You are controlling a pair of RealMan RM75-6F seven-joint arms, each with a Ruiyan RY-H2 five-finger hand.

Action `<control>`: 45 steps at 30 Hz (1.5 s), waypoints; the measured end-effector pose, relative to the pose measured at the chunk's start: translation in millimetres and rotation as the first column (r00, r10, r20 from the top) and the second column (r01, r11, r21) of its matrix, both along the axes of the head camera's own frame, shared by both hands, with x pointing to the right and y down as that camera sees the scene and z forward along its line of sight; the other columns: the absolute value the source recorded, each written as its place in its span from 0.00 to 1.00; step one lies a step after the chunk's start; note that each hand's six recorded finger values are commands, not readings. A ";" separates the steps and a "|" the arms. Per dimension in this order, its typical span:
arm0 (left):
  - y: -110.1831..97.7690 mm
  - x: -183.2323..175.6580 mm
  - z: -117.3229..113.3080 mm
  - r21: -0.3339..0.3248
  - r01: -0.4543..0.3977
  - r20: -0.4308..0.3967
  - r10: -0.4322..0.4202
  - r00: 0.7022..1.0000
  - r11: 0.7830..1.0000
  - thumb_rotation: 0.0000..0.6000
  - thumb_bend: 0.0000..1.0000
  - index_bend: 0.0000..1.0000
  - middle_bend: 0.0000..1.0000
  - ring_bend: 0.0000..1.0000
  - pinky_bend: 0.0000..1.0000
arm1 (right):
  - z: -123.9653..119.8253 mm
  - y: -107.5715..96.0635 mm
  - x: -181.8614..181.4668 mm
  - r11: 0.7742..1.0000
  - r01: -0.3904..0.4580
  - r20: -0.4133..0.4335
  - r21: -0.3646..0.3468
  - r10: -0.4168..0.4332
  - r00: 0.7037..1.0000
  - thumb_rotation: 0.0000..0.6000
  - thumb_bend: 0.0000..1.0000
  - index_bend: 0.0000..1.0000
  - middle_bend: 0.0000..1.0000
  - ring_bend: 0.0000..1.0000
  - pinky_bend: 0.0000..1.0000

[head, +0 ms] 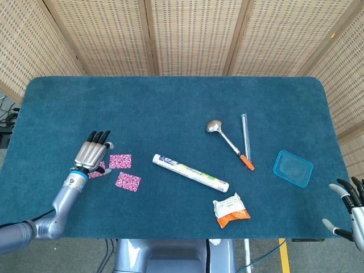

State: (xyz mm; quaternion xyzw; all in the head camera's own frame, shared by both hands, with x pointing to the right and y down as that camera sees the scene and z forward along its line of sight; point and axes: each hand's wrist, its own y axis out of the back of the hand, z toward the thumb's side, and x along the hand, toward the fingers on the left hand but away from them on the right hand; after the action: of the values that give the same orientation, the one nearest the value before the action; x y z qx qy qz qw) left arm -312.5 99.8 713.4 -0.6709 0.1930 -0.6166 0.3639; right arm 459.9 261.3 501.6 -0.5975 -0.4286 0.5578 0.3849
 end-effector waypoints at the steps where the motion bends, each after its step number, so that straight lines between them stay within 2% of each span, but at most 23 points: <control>1: -1.0 1.8 2.4 -0.001 0.001 0.004 -0.001 1.000 1.000 0.84 0.17 0.32 0.00 0.00 0.00 | 0.1 0.0 0.1 1.000 0.000 0.000 0.000 0.000 1.000 1.00 0.00 0.22 0.18 0.00 0.00; 11: -4.9 19.7 20.7 -0.024 0.022 0.008 -0.022 1.000 0.999 0.85 0.16 0.34 0.00 0.00 0.00 | -0.7 0.8 2.4 1.000 -0.008 -0.005 0.001 0.008 1.000 1.00 0.00 0.22 0.19 0.00 0.00; 45: 2.4 29.1 39.4 -0.041 0.031 0.034 -0.030 0.999 0.999 0.85 0.15 0.36 0.00 0.00 0.00 | -3.2 4.3 8.5 1.000 -0.024 -0.012 0.002 0.024 1.000 1.00 0.00 0.22 0.19 0.00 0.00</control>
State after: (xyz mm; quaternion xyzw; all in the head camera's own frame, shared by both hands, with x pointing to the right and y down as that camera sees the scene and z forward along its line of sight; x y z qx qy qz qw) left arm -283.4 102.1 752.8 -0.6649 0.1841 -0.6371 0.3436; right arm 468.4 265.6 498.4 -0.5886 -0.4338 0.5657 0.3812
